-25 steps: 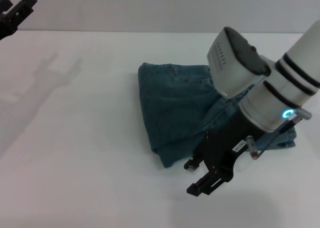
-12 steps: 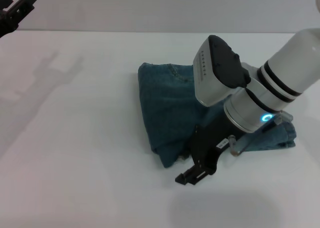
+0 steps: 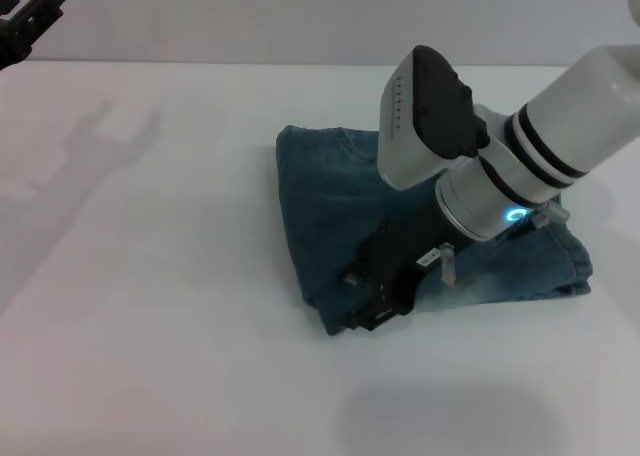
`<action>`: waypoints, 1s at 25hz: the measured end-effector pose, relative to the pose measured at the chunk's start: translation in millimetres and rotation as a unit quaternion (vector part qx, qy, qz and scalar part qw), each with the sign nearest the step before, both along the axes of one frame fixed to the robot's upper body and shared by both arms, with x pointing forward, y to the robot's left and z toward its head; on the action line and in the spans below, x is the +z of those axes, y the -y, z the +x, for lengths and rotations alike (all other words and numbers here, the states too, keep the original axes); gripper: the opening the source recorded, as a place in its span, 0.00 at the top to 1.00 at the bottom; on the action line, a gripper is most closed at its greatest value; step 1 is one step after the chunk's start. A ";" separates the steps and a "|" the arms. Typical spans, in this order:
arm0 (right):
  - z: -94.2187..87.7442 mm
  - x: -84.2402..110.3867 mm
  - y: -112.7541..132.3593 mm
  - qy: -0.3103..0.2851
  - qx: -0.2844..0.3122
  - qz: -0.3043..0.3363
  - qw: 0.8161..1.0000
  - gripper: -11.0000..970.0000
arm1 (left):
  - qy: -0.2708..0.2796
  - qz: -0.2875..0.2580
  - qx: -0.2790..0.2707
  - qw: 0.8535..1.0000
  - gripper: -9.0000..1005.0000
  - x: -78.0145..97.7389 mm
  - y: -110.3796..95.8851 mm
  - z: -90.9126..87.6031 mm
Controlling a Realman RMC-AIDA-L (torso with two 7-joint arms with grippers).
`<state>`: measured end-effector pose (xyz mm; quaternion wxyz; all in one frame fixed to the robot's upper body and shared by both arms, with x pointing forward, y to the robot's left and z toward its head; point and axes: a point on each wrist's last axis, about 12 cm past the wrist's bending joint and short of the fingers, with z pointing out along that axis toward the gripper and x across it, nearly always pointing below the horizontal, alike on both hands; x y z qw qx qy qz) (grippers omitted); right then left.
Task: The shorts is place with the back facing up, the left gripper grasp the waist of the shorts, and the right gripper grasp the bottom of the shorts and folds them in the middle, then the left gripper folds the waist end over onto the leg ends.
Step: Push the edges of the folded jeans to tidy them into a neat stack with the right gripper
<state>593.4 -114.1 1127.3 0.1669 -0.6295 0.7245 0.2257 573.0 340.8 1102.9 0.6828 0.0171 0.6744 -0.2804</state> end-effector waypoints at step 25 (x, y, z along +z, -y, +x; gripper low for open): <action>23.0 -2.8 -1.5 0.068 -0.080 0.017 0.994 0.42 | 0.000 0.003 0.006 1.000 0.16 -2.8 -4.0 -3.5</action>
